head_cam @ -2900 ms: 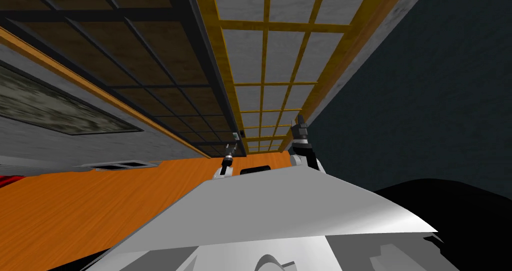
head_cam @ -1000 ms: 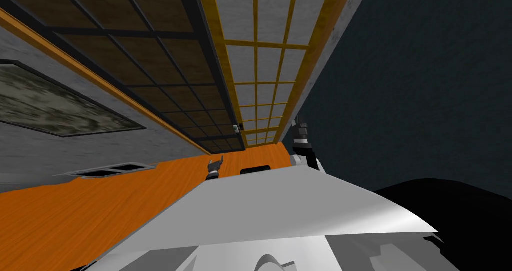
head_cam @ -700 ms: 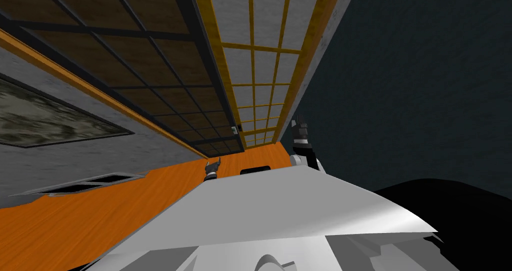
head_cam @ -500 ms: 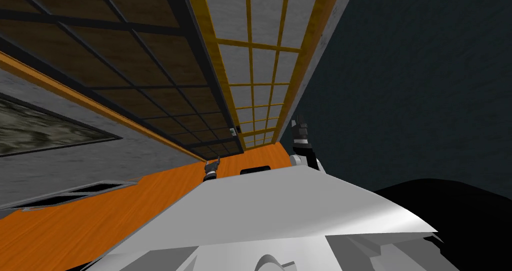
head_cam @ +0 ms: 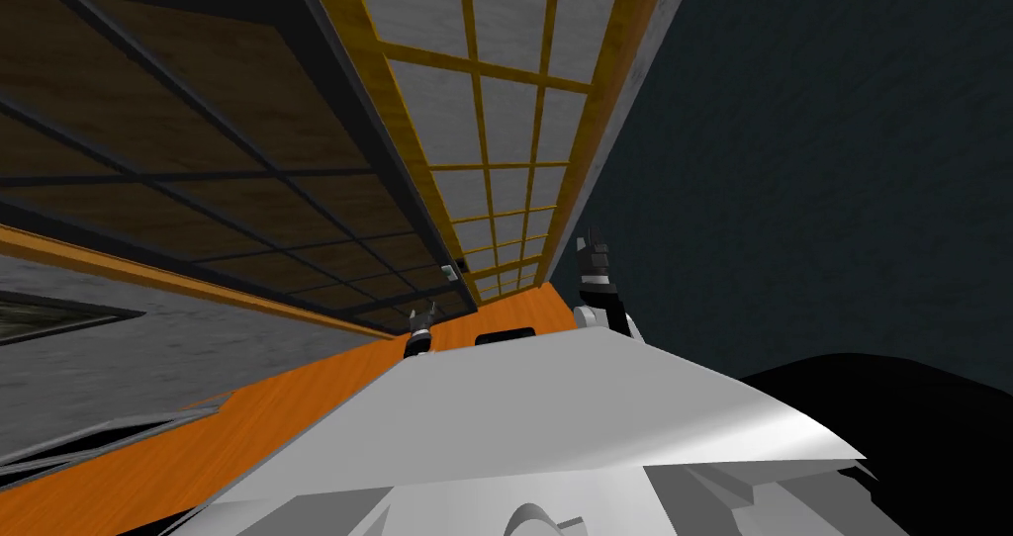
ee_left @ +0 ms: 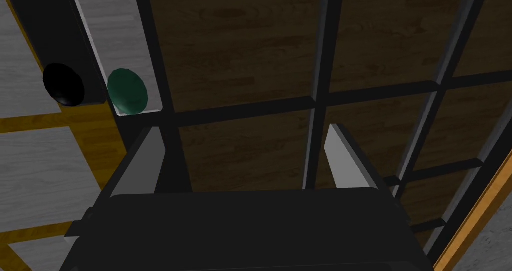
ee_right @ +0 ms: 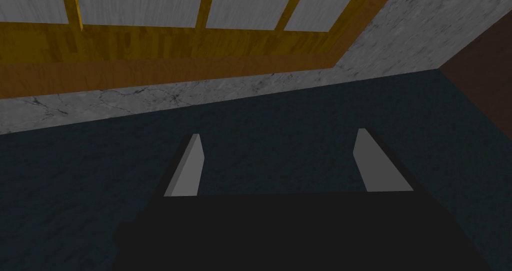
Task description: Pull the door open
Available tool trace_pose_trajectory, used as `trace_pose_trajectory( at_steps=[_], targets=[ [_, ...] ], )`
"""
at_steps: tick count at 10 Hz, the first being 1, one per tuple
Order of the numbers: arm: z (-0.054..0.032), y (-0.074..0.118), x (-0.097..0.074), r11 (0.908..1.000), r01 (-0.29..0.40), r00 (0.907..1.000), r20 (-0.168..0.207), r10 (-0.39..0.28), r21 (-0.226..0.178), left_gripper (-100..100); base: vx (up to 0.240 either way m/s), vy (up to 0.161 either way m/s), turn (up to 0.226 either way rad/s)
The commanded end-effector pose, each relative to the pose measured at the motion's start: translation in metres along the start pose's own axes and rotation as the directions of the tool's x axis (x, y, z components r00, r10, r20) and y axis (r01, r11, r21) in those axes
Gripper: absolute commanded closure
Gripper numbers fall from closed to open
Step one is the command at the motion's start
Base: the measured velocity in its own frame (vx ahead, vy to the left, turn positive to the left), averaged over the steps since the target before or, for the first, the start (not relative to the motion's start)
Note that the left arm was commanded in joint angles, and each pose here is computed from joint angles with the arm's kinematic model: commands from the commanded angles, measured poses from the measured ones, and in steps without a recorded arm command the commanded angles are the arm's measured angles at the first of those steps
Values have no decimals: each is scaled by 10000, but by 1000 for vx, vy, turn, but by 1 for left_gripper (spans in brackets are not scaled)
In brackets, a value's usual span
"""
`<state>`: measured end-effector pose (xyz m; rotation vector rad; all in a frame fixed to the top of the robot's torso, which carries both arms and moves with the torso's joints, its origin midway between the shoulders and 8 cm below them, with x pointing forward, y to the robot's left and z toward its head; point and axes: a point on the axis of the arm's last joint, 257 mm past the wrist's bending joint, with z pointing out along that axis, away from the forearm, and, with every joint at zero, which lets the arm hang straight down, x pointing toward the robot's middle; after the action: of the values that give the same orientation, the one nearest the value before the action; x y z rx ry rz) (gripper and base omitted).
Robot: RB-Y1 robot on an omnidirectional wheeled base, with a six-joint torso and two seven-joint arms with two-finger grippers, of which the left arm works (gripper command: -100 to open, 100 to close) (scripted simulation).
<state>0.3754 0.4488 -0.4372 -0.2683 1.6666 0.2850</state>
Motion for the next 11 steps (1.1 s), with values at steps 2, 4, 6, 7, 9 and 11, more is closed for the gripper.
trace_pose_trajectory(
  at_steps=[2, 4, 6, 7, 9, 11],
  targets=[
    [136, -137, -139, 9998, 117, 9993, 344, -123, 168, -100, 172, -12, -123],
    [241, -263, -264, 9992, 203, 9978, 623, -223, 333, -100, 178, 7, -121],
    [294, -332, -330, 9988, 244, 9967, 767, -276, 428, -100, 189, -10, -68],
    [294, -332, -330, 9988, 244, 9967, 767, -276, 428, -100, 37, -3, 19],
    [345, -413, -395, 9982, 286, 9953, 905, -332, 518, -100, 86, -5, -82],
    [345, -413, -395, 9982, 286, 9953, 905, -332, 518, 100, -21, -6, 0]
  ],
)
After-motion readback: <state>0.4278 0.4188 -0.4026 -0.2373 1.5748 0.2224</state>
